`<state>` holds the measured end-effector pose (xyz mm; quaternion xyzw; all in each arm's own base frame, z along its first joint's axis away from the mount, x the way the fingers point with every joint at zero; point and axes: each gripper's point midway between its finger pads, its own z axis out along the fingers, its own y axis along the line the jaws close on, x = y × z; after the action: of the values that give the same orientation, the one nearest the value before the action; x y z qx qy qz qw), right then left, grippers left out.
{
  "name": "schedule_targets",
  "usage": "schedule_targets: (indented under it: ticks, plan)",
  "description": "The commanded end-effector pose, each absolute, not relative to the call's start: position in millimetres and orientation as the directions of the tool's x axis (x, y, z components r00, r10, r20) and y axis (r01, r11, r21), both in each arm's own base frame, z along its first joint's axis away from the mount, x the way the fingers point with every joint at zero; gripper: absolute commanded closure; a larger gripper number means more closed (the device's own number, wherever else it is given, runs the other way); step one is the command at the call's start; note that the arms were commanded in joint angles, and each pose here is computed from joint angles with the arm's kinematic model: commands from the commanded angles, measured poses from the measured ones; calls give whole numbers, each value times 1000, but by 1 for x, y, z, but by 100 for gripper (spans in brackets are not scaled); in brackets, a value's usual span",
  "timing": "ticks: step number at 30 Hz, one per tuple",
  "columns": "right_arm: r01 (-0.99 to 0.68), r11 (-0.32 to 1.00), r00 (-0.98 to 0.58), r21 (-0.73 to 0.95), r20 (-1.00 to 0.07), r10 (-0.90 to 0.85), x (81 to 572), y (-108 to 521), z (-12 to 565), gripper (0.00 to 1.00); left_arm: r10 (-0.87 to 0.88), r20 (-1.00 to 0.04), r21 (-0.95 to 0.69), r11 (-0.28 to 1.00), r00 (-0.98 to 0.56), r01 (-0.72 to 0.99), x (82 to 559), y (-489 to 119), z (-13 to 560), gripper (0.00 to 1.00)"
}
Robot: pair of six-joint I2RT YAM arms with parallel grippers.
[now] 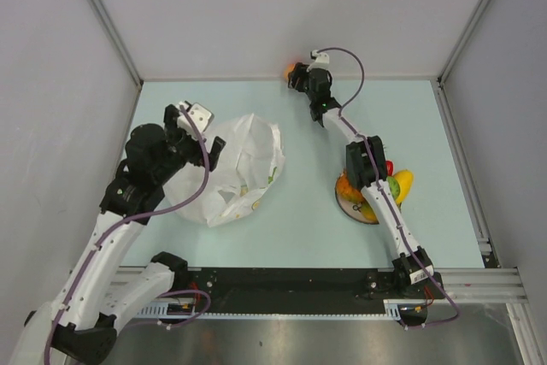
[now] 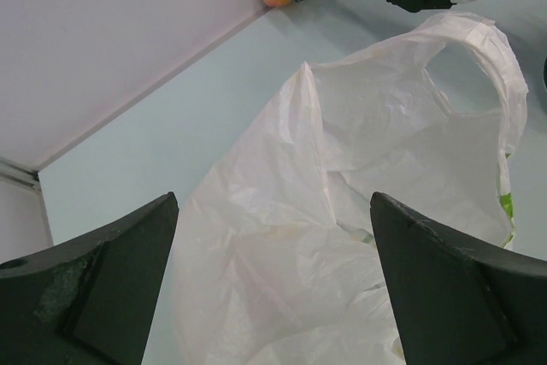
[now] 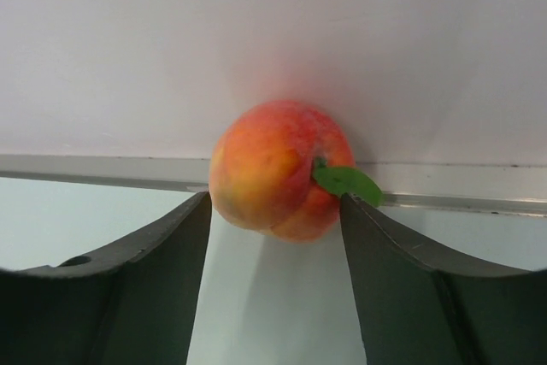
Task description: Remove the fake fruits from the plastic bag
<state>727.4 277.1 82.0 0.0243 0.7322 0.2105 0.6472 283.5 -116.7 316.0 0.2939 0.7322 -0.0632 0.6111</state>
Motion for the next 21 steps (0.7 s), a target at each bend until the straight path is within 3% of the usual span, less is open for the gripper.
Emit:
schedule_targets:
  ticks: [1,17,21]
  plan:
    - [-302,894,-72,330,-943,324,732,282,122,36,386,-921,322,826,-50,462,280,-102,316,0]
    - [-424,857,-50,295,-952,303,724,304,129,96,390,-919,324,830,-57,454,280,-95,313,0]
    - [-448,836,-121,316,-948,294,719,307,128,100,376,-923,302,837,-78,457,283,-95,312,0]
